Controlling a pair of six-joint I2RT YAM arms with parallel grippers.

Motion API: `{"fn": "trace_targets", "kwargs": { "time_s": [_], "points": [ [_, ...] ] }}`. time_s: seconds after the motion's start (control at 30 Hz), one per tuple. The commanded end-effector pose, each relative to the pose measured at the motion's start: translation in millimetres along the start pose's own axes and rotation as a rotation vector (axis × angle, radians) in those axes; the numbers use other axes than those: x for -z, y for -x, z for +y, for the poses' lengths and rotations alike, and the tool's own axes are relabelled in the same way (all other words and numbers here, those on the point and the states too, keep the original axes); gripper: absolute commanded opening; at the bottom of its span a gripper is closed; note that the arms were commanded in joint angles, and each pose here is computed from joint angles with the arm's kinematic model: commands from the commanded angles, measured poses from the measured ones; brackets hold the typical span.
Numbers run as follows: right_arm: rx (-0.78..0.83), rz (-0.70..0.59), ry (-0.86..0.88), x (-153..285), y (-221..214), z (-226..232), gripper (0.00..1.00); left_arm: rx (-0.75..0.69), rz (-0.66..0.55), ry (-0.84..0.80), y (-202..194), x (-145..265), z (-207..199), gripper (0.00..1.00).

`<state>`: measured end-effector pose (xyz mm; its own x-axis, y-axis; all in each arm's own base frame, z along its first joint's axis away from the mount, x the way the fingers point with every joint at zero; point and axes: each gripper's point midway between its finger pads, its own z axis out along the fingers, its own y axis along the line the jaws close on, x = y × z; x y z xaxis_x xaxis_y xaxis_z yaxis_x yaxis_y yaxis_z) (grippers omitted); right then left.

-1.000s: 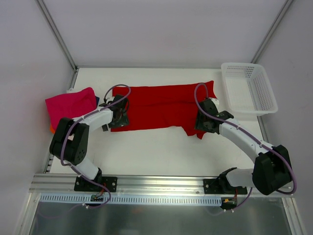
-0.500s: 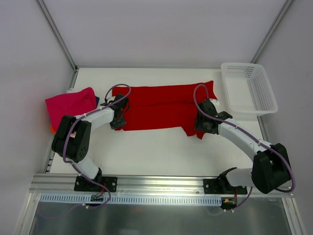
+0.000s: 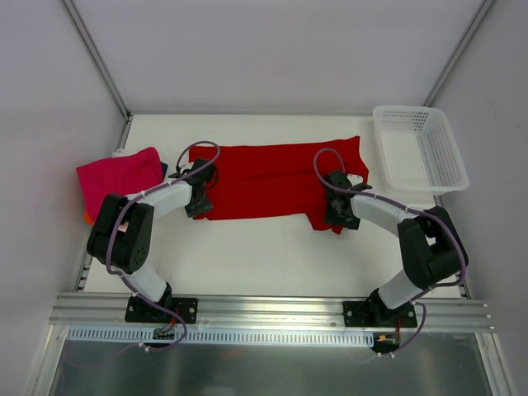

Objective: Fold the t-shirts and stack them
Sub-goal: Fold the tshirt

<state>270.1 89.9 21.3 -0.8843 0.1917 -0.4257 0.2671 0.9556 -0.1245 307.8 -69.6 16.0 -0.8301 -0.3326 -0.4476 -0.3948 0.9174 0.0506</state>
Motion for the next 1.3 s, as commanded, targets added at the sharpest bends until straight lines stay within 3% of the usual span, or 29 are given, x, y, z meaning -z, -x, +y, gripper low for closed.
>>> {"fn": "trace_targets", "kwargs": {
  "time_s": [0.0,0.07,0.1,0.17,0.27,0.4,0.83,1.27],
  "points": [
    [-0.041,-0.004,0.003,-5,-1,2,0.59,-0.044,0.064,0.061,-18,-4,20,0.29],
    [-0.043,-0.006,-0.004,-9,-2,2,0.46,-0.044,0.063,0.062,-17,-4,20,0.28],
    [-0.041,-0.005,-0.010,-10,-1,2,0.25,-0.045,0.064,0.063,-17,-5,20,0.28],
    [-0.037,-0.005,-0.019,-12,0,2,0.00,-0.047,0.060,0.063,-16,-5,20,0.25],
    [-0.028,-0.014,-0.019,-10,4,3,0.01,-0.042,0.039,0.075,-11,-3,23,0.18],
    [-0.027,-0.051,-0.020,5,17,-2,0.00,-0.037,0.007,0.064,2,7,20,0.00],
    [-0.002,-0.177,0.006,47,118,8,0.00,0.004,-0.066,0.018,66,32,9,0.00],
    [0.047,-0.133,0.045,-4,195,48,0.01,-0.022,-0.016,-0.017,121,-5,-18,0.02]
  ]
}}
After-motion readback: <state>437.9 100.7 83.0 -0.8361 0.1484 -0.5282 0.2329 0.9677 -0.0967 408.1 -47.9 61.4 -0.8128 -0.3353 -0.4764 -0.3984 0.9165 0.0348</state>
